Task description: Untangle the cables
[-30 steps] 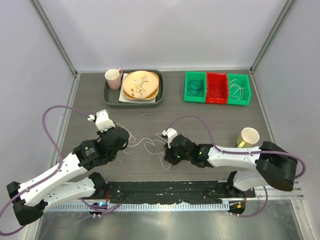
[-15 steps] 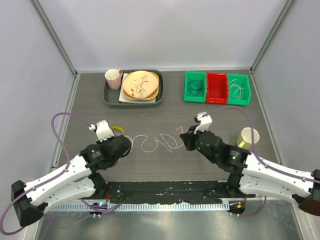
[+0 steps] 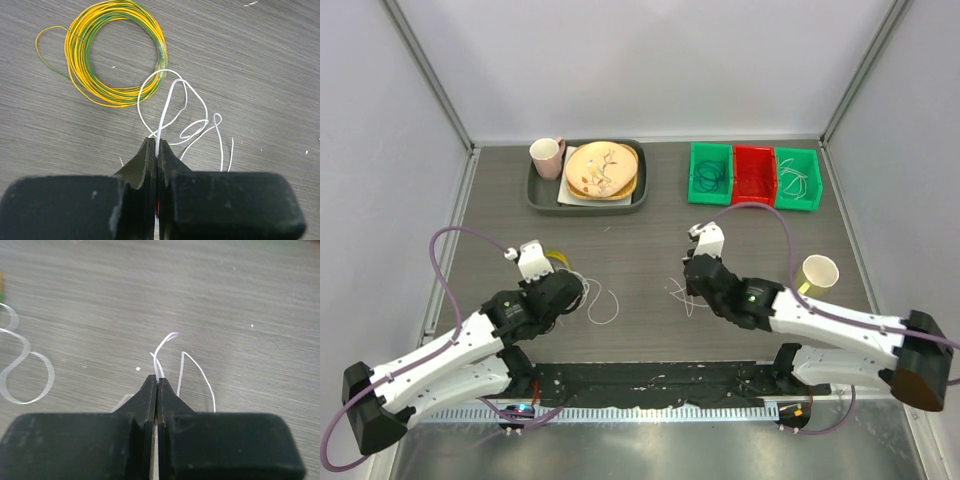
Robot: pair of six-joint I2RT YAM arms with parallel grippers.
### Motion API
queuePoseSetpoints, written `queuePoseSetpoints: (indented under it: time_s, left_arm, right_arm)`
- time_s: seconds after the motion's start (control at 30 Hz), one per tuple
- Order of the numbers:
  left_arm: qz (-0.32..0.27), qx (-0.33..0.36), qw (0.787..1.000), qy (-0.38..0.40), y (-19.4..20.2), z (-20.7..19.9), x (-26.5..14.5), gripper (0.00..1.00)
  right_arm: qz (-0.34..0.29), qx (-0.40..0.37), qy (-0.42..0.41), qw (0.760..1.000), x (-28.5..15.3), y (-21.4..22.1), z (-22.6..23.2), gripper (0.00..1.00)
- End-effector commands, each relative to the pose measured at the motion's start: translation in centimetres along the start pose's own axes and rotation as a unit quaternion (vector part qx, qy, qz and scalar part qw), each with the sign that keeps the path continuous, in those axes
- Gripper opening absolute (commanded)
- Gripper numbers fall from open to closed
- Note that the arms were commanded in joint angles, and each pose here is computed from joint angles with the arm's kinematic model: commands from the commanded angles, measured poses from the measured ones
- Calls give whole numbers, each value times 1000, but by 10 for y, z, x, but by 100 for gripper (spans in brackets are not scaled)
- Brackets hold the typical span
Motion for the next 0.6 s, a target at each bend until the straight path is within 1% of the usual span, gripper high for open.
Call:
queuePoseSetpoints:
  time_s: [0.0,0.03,0.07,0.13,0.17,0.23,0.27,0.33,0.4,0.43,0.57]
  left_arm:
    - [-4,-5,1000,24,-3,-11,1,0]
    - [-3,-4,1000,26,-3,-11,0,0]
    - [-2,-4,1000,26,-3,-12,0,0]
    - [0,-3,1000,29,-2,-12,1,0]
    - [1,-4,1000,31,-1,-12,1,0]
    - [2,-4,999,35,0,-14,1,0]
    - [3,0,999,36,1,-14,1,0]
    - [6,2,999,40,2,-16,2,0]
    - [7,4,999,38,3,-16,3,0]
    - [8,6,999,38,3,-16,3,0]
    - [9,8,999,36,4,-18,5,0]
  right_arm:
    - [53,9,29,998,29,11,-3,1]
    - [73,6,38,997,38,21,-5,2]
    - [82,7,44,996,41,25,-6,14]
    - [98,9,58,993,47,34,-12,29]
    - [105,7,64,992,48,39,-15,42]
    - [110,7,70,991,49,43,-18,57]
    - [113,6,73,991,48,46,-21,67]
    - [113,8,81,990,48,46,-26,75]
    - [114,11,89,989,47,49,-33,79]
    - [115,18,97,988,48,49,-40,83]
    - [143,56,89,984,51,66,-49,85]
Point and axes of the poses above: each gripper's point midway between its finger pads, its own x axis out along the fingers, its own z axis along the line the jaws close on, y = z × x, the point moved 3 cm from there along -x, back along the fingers, and after that the axes turned 4 degrees about -x, right-handed, at the moved point
